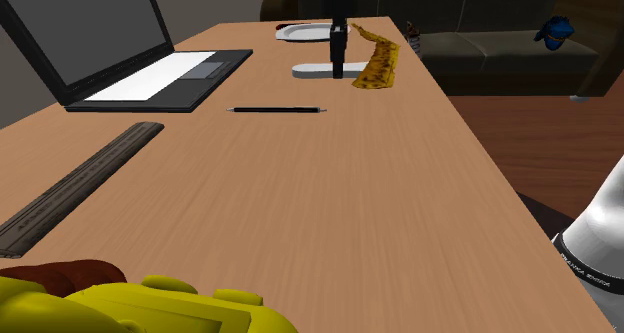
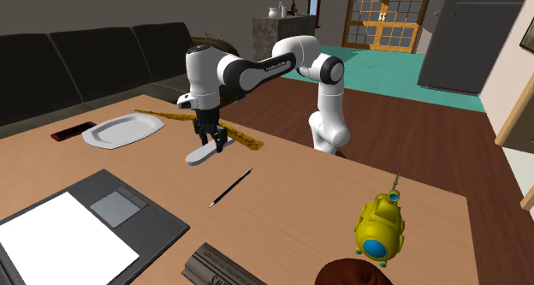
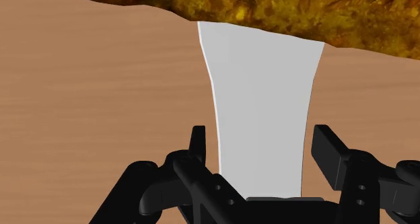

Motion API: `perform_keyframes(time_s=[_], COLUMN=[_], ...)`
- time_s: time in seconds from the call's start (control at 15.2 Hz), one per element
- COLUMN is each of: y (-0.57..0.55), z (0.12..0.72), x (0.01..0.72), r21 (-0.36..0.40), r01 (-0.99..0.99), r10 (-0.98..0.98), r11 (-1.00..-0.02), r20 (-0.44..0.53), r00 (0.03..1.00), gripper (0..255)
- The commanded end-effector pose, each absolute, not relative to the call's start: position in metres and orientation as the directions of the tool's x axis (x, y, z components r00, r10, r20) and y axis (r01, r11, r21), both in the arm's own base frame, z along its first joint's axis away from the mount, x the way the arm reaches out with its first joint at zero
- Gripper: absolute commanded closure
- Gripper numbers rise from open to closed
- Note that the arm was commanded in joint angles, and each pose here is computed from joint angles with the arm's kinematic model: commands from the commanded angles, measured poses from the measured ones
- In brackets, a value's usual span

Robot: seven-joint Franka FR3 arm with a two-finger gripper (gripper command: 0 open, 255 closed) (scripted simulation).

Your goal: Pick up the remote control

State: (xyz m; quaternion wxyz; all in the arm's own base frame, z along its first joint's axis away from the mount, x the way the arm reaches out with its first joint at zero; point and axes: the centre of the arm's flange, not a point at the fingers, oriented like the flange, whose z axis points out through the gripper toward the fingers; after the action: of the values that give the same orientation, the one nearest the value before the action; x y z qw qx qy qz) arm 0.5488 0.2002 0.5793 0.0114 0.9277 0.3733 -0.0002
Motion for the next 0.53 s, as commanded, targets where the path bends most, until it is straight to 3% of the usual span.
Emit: perform_keyframes(time_s=[0.0,0.46], y=[0.201,0.2], z=[0.578,0.61], x=[0.549,0.55], r21=[0.02,0.02], r01=[0.693,0.693], r10=[0.693,0.693], r11=[-0.721,-0.721], r20=[-0.011,-0.011], r00=[0.721,0.721], gripper=[255,255])
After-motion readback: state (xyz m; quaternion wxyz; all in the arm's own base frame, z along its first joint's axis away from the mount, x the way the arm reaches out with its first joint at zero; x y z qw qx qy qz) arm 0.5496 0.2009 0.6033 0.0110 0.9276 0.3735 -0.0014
